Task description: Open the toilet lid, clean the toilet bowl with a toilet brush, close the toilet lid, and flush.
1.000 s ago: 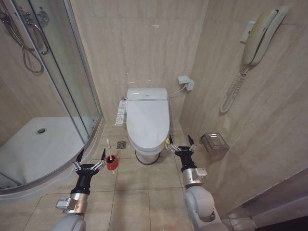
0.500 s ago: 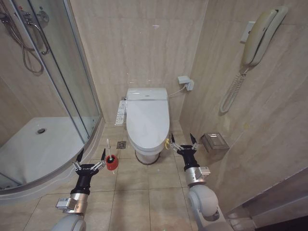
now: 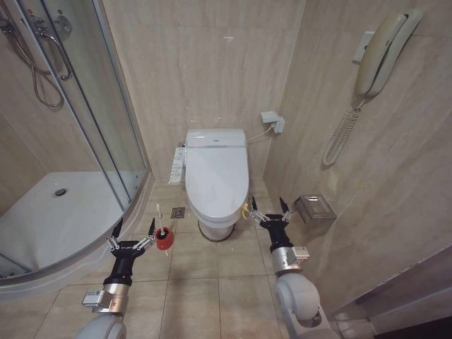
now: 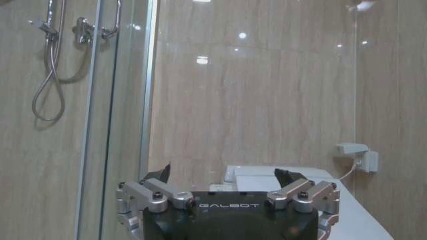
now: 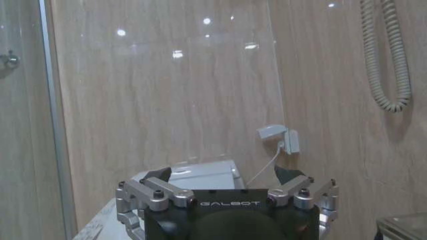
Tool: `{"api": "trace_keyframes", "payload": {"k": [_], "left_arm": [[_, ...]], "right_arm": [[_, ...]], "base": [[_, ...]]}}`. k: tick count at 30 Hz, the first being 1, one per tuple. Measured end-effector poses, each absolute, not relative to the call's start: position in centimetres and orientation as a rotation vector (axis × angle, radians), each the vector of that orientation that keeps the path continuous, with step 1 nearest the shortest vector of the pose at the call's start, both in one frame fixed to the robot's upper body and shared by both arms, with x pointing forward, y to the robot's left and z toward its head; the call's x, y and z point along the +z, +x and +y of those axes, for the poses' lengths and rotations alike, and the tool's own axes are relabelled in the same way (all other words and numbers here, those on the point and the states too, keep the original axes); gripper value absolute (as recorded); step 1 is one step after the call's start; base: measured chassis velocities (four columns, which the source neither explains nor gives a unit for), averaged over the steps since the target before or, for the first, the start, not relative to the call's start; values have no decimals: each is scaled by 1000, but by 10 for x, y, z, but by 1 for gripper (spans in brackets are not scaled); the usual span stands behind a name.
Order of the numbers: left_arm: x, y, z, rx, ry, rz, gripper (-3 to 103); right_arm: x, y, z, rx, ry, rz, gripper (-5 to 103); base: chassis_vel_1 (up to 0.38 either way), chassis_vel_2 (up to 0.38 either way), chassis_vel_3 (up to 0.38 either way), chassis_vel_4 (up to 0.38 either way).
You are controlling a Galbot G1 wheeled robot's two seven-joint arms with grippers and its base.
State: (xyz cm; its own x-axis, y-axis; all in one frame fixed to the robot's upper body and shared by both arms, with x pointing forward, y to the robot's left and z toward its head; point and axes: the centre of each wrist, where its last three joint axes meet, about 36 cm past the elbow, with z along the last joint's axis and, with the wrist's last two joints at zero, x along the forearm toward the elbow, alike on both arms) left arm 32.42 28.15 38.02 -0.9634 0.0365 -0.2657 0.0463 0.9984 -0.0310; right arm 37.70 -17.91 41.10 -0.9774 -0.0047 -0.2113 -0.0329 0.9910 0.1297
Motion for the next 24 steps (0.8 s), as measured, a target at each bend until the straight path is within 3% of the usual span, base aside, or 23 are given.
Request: {"api": "trace_keyframes", "payload": {"k": [24], "left_arm": [[380, 324, 281, -54, 61, 2872, 100]], "right_arm": [[411, 367, -175, 175, -20, 2919, 100]], "base": [[0, 0, 0, 0]]}}
